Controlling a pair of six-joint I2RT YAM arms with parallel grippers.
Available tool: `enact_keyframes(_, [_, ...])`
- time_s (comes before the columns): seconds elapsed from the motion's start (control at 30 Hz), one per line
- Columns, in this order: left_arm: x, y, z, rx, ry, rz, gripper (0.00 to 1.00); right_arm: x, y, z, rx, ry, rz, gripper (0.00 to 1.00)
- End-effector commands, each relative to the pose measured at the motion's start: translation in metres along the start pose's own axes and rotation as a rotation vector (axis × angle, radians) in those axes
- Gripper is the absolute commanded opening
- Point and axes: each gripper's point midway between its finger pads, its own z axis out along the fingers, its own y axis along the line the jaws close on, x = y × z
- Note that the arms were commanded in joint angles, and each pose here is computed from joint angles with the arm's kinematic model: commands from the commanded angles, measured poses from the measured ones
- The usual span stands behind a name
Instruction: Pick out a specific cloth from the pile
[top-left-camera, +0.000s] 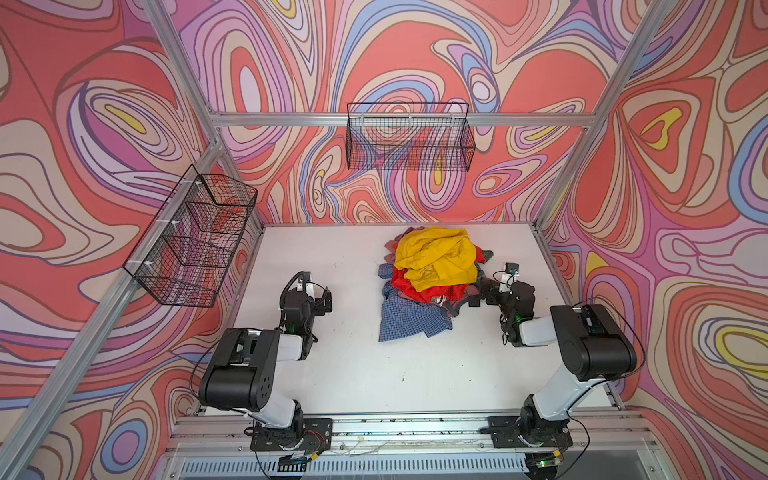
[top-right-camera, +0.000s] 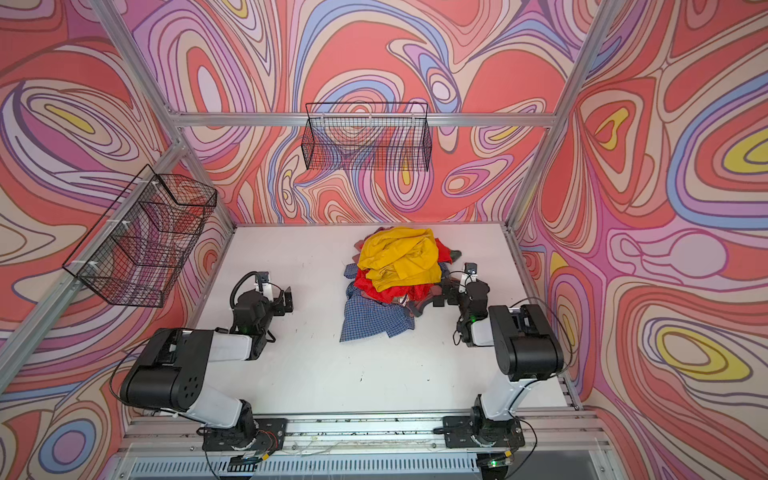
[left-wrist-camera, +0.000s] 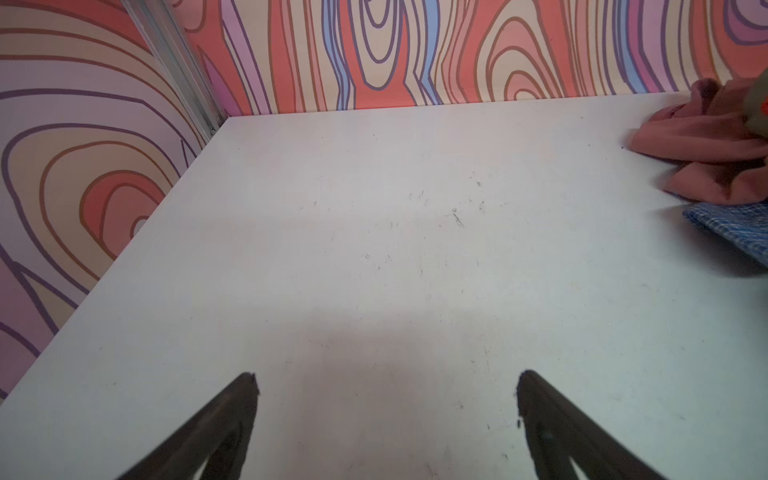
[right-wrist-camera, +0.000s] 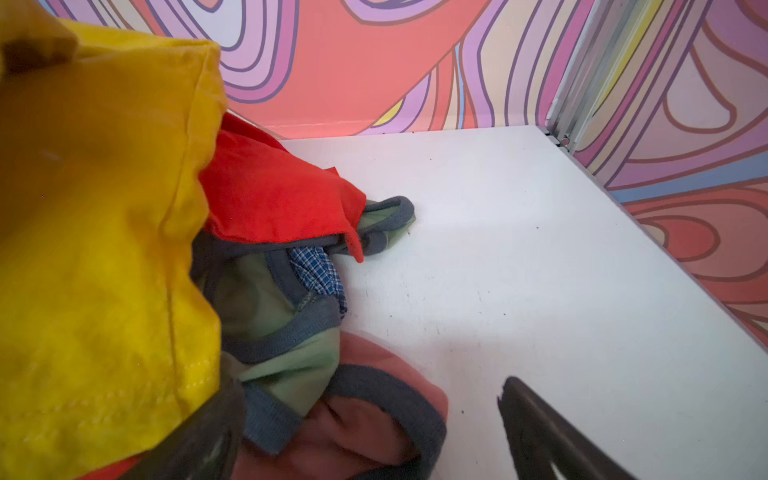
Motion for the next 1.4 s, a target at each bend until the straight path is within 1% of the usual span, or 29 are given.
enact_keyframes(0.0, [-0.0011, 0.0049, 0.0002, -0.019, -0.002, -0.002, 1.0, -0.0053, -0.0024, 0.0009, 0.011, -0.018, 0.01, 0.98])
enact_keyframes(1.37, [-0.0011, 0.0048, 0.0017, -0.01, 0.007, -0.003, 1.0, -0.0065, -0.0045, -0.0004, 0.012, -0.024, 0.011, 0.98])
